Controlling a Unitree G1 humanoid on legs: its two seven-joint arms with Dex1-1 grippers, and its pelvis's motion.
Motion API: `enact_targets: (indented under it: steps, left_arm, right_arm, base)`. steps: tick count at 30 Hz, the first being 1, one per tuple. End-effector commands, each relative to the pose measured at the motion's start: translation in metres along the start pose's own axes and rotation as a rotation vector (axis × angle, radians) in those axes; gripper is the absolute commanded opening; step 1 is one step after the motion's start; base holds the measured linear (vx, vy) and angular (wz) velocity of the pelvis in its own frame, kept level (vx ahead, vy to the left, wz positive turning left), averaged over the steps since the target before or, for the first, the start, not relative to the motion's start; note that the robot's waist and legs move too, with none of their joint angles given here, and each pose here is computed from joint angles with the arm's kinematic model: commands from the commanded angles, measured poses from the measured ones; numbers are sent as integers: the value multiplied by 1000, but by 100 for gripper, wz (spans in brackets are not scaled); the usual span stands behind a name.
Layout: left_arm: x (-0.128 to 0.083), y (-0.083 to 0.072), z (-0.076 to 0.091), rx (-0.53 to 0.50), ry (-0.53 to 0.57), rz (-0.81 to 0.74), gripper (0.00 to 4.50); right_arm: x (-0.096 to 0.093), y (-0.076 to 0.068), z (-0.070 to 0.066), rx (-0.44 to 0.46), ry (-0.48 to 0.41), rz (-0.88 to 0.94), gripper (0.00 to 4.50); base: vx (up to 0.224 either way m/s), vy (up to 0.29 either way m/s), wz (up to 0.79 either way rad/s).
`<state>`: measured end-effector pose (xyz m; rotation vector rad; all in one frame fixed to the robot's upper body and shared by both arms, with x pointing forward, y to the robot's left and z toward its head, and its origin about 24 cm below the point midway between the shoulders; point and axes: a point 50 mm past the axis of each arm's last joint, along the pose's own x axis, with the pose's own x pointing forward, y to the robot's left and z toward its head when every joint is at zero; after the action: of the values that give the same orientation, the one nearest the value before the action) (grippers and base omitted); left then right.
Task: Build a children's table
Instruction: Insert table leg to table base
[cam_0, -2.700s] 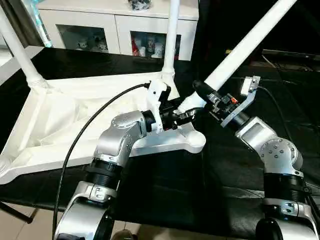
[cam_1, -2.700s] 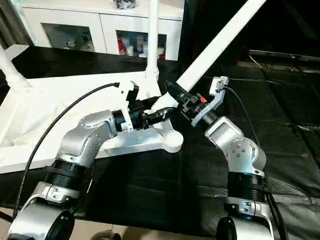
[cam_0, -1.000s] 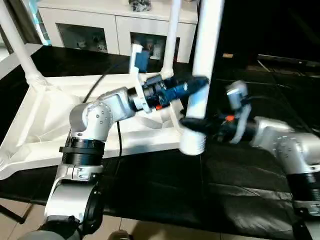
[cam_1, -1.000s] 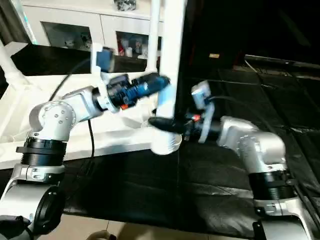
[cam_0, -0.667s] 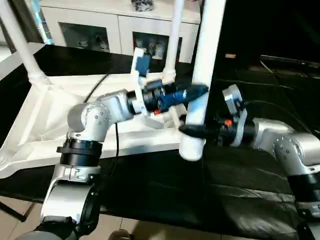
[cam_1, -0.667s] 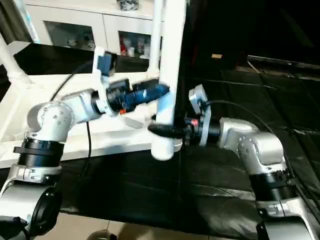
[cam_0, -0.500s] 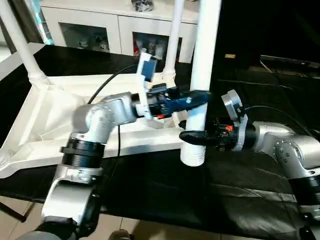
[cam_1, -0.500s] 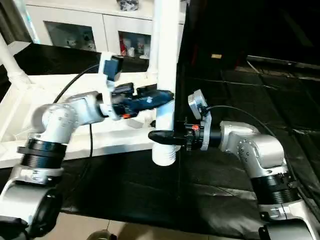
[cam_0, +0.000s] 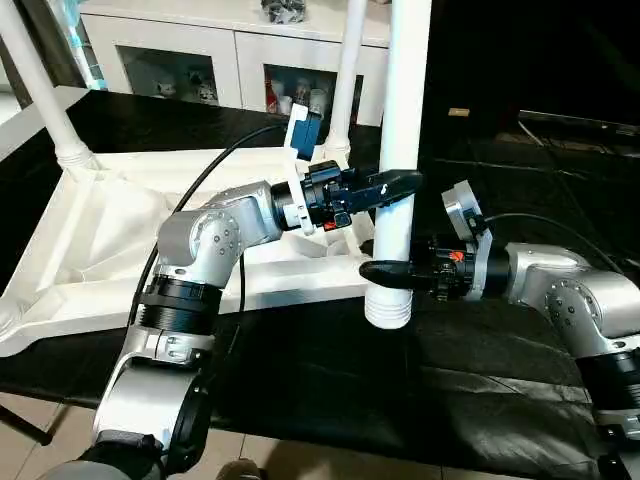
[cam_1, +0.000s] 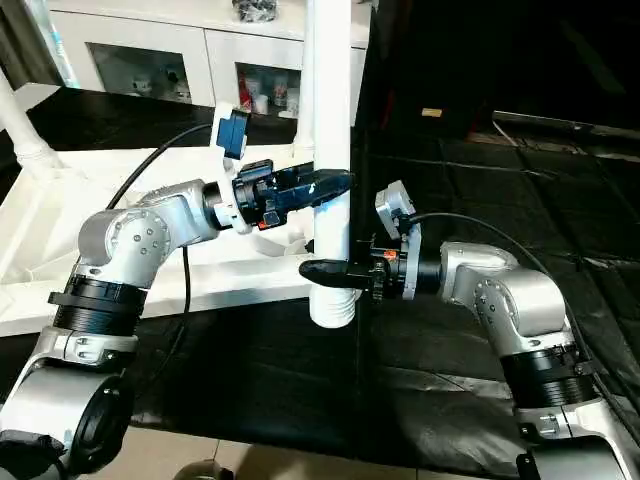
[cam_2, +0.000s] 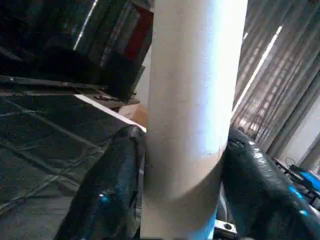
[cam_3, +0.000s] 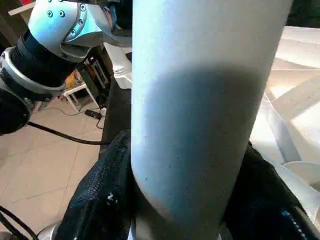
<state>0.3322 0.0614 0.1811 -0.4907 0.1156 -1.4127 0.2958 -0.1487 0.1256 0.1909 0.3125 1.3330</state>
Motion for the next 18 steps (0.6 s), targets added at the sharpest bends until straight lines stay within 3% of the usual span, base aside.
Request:
enact_targets:
  steps: [1,5,8,9,13,16,18]
  left_arm:
    - [3,1,4,9,-6,15,227]
    - [3,3,6,8,-26,45,193]
    - [1,7,12,25,-67,110,186]
    - [-2,11,18,39,-104,166,186]
    - [-5,14,27,84,-141,232,184]
    - [-8,16,32,134,-139,285,183]
    - [-10,18,36,192,-123,343,183]
  right_arm:
    - [-1,-2,7,-38,-6,-9,193]
    - [-1,-4,7,-42,-1,-25,193]
    - [-1,-11,12,-4,-55,-85,265]
    - [0,-19,16,-1,-93,-151,265]
    - [0,-23,22,-14,-154,-187,304]
    - [1,-26,22,-61,-155,-232,314]
    - [1,-27,28,-90,-218,-281,352]
  base:
    - [0,0,0]
    - [0,0,0]
    - [0,0,0]
    - [0,0,0]
    - [0,0,0]
    - [0,0,0]
    - [0,0,0]
